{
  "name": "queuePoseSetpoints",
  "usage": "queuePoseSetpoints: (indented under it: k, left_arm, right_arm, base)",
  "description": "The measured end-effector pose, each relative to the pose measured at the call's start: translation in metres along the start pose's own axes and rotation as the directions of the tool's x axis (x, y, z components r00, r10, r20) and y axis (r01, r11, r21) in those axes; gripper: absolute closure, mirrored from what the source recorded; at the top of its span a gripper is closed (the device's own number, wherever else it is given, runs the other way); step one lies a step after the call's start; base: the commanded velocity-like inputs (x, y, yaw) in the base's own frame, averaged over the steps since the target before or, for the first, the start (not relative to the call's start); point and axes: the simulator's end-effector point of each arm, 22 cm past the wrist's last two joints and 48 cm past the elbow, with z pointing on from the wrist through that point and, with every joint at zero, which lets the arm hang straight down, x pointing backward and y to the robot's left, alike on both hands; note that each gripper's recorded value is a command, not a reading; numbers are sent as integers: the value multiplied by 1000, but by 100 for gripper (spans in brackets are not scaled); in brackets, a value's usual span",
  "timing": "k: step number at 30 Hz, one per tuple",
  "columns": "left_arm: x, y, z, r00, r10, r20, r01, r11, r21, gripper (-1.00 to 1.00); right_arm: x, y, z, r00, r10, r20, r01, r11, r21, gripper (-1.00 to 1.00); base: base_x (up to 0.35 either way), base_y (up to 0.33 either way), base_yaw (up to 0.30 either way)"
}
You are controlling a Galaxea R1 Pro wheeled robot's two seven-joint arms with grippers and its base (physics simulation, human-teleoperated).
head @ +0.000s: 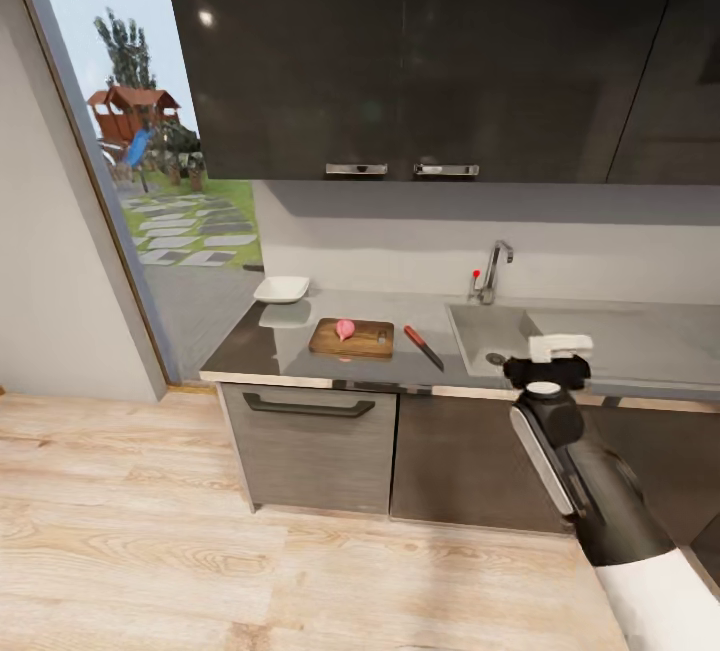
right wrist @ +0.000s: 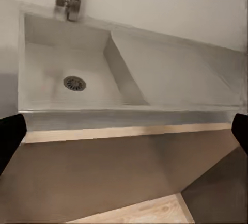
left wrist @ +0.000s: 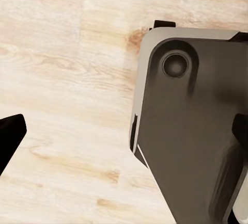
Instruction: In the kitchen, take the Vidalia onion out of the sink, dice it on the chopping board with the paring knife, put the diced onion into the bowl on the countertop, then place both the paring knife and the chopping board into the sink.
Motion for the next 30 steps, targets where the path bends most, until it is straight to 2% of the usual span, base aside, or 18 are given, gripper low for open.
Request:
queuePoseSetpoints:
  k: [2,3,4,7,8,9,11,13,17,19,20,23,26,27,28,29,30]
  left_arm:
    - [0,0,0,1000,0,0,0,1000,0,-100]
    - [0,0,0,1000,0,-2,0,1000,0,-100]
    - [0,0,0,1000,0,0,0,1000,0,-100]
    - [0,1,0,1000,-1,-1,1,1000,0,-100]
    - [0,1,0,1000,-1,-1,1,1000,0,-100]
    - [0,1,0,1000,-2,-1,2,1000,0,-100]
    - [0,1,0,1000,-2,-1,2,1000,0,-100]
    - [0,1,0,1000,-2,-1,2,1000,0,-100]
    - [1,2,0,1000,-1,-2,1,1000,-2,-100]
    - [1,2,0,1000,-2,-3,2,1000,-3,-100]
    - [2,1,0,1000,-3,-3,3,1000,-4,-100]
    - [2,0,0,1000,-4,-4,4,1000,-3,-100]
    - [2,0,0,1000,-7,-5,7,1000,-4,-100]
    - [2,0,0,1000,-7,-5,7,1000,-4,-100]
    - [2,0,0,1000,-8,-6,8,1000,-4,-100]
    - [2,0,0,1000,-8,-6,8,1000,-4,-100]
    - [2,0,0,1000,-10,-6,10,1000,-4,-100]
  right_arm:
    - [-35,-10,6,1000,1,7,-1,1000,20,-100]
    - [-60,-18,24,1000,-12,-28,13,999,42,-100]
    - [-80,-26,28,1000,-9,-20,11,998,59,-100]
    - [-92,-39,78,985,-42,-168,57,995,86,-100]
    - [-97,-40,90,977,-43,-211,59,996,70,-100]
    - [-104,-40,94,975,-38,-221,52,997,54,-100]
    - [-119,-25,101,971,-35,-237,25,999,-45,-100]
    - [-123,-12,104,969,-47,-241,14,991,-134,-100]
    - [-122,-1,106,967,-115,-227,45,956,-290,-100]
    - [-125,11,99,966,-167,-197,78,916,-394,-100]
    - [-130,21,90,964,-209,-168,111,881,-461,-100]
    - [-141,43,68,950,-302,-74,205,787,-582,-100]
    - [-142,64,45,916,-399,25,308,663,-682,-100]
    - [-140,68,41,909,-415,39,322,641,-697,-100]
    - [-137,73,34,895,-440,65,346,597,-724,-100]
    - [-135,76,30,888,-453,79,358,574,-736,-100]
    - [-133,81,24,874,-474,107,380,531,-757,-100]
  base:
    - [0,0,0]
    - [0,0,0]
    - [0,0,0]
    - [11,-43,0]
    - [40,-80,0]
    - [62,-98,0]
    - [84,-114,0]
    - [100,-126,0]
    - [113,-135,0]
    - [139,-146,0]
    - [154,-147,0]
    - [158,-141,0]
    - [161,-143,0]
    - [162,-147,0]
    - [163,-149,0]
    - [171,-153,0]
    - [179,-150,0]
